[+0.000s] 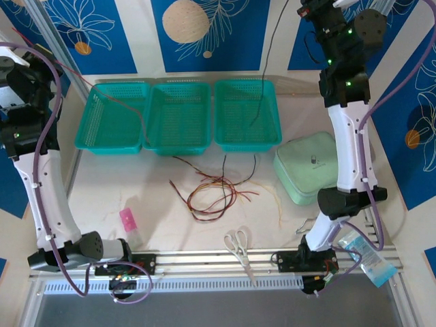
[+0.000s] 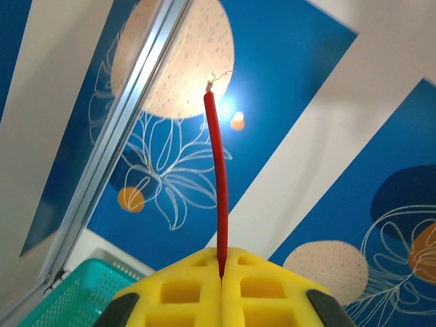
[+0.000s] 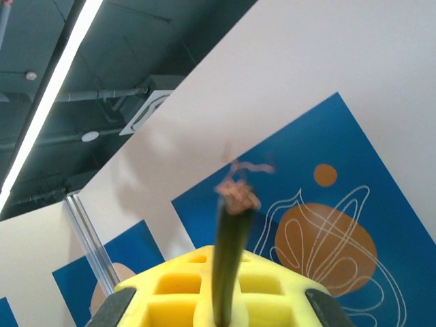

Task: Untangle the cables

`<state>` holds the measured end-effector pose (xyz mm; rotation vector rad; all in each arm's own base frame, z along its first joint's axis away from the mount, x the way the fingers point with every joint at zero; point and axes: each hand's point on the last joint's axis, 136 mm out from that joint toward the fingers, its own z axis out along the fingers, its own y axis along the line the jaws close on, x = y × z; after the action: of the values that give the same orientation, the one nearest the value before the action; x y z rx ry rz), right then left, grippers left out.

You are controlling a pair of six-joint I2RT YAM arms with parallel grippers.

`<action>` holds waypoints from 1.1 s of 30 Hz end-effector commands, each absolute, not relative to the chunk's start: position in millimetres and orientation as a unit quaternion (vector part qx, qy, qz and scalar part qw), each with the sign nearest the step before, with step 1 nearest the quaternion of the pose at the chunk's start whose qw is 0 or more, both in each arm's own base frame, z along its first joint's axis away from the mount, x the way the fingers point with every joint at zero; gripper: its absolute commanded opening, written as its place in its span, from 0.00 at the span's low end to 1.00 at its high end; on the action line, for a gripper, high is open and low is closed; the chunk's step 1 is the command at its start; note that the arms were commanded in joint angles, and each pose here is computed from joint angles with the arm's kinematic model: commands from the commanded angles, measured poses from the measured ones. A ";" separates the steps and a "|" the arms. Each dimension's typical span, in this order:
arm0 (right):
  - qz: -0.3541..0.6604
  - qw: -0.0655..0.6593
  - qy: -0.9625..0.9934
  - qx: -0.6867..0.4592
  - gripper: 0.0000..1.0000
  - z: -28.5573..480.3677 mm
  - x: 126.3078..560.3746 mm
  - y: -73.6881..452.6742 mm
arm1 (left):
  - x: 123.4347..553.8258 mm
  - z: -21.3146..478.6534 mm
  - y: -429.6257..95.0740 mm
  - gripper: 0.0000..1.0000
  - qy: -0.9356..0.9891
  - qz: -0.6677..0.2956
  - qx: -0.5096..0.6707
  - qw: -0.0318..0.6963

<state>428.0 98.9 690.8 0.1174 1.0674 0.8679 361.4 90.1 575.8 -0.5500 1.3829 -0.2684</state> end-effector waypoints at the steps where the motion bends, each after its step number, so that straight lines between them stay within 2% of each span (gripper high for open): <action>1: 0.390 0.788 0.472 0.065 0.00 703.6 424.4 93.3 | 359.8 587.7 89.1 0.00 0.620 -0.113 -0.240 0.739; 5: 0.346 0.807 0.478 0.030 0.00 707.4 425.3 107.3 | 363.2 597.0 88.3 0.00 0.615 -0.117 -0.234 0.744; 7: 0.336 0.790 0.511 0.044 0.00 691.5 435.3 109.0 | 362.9 598.4 88.5 0.00 0.613 -0.117 -0.235 0.745; 12: 0.289 0.711 0.635 0.086 0.00 565.9 496.7 118.9 | 362.4 593.5 87.5 0.00 0.615 -0.120 -0.235 0.743; 18: 0.223 0.637 0.731 0.104 0.00 417.9 539.9 127.3 | 363.1 585.9 84.5 0.00 0.620 -0.130 -0.234 0.738; 22: 0.188 0.554 0.807 0.085 0.00 339.0 555.5 139.2 | 361.6 584.7 83.5 0.00 0.620 -0.132 -0.234 0.737; 27: 0.184 0.400 0.894 0.084 0.00 233.9 561.7 157.8 | 357.7 584.9 82.8 0.00 0.617 -0.134 -0.235 0.739; 33: 0.165 0.259 0.948 0.089 0.00 142.5 566.4 179.3 | 355.1 583.2 80.9 0.00 0.615 -0.139 -0.235 0.740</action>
<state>591.8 165.5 192.1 0.2311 2.3399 0.4404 365.6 90.2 566.5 -0.5520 1.4021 -0.2709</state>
